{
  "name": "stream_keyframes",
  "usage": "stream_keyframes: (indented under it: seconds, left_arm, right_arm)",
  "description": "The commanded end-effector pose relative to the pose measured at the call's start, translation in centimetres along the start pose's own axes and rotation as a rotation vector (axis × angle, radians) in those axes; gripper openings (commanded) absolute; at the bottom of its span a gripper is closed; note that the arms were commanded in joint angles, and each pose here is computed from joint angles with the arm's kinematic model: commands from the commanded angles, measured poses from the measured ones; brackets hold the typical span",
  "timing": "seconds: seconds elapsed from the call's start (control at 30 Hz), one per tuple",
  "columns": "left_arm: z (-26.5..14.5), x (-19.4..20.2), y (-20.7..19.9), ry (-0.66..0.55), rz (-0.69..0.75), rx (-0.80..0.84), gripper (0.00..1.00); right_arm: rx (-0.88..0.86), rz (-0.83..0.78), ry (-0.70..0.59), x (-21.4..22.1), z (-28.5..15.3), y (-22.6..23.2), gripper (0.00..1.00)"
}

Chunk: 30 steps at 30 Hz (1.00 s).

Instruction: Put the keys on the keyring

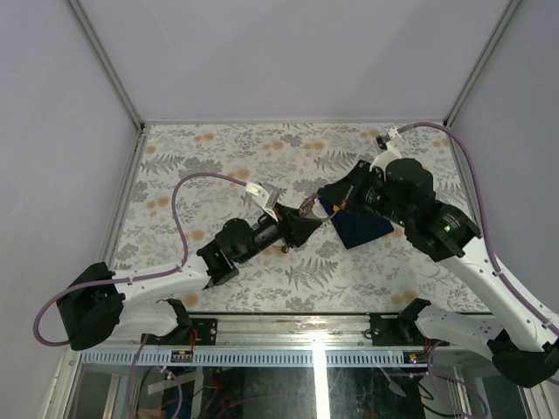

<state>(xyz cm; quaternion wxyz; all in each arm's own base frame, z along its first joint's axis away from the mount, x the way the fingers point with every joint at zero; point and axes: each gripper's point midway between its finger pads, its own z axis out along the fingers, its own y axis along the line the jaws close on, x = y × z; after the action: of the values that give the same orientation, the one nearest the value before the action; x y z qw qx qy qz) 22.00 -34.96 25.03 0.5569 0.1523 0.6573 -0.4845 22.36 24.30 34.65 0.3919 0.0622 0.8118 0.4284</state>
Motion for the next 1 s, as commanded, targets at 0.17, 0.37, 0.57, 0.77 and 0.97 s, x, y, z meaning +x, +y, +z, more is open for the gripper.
stream_keyframes:
  seconds: [0.17,0.37,0.57,0.77,0.97]
  left_arm:
    - [0.6,-4.5,-1.8,-0.182,0.085,0.063,0.46]
    - [0.8,-5.1,-3.7,-0.213,0.116,0.168,0.41]
    - [1.0,-5.7,-4.8,-0.216,0.108,0.212,0.19]
    - [0.3,-7.1,-5.1,-0.254,0.103,0.207,0.07]
    - [-0.3,-7.0,-4.5,-0.227,0.131,0.169,0.0]
  right_arm:
    - [-0.138,0.038,-0.083,-2.9,-2.4,4.4,0.0]
    - [-0.182,0.05,-0.095,-3.7,-3.4,6.0,0.0]
    - [-0.179,0.046,-0.121,-4.4,-4.1,6.2,0.0]
    - [-0.172,0.043,-0.125,-4.4,-4.2,6.0,0.0]
    - [-0.119,0.027,-0.156,-4.6,-4.3,4.6,0.0]
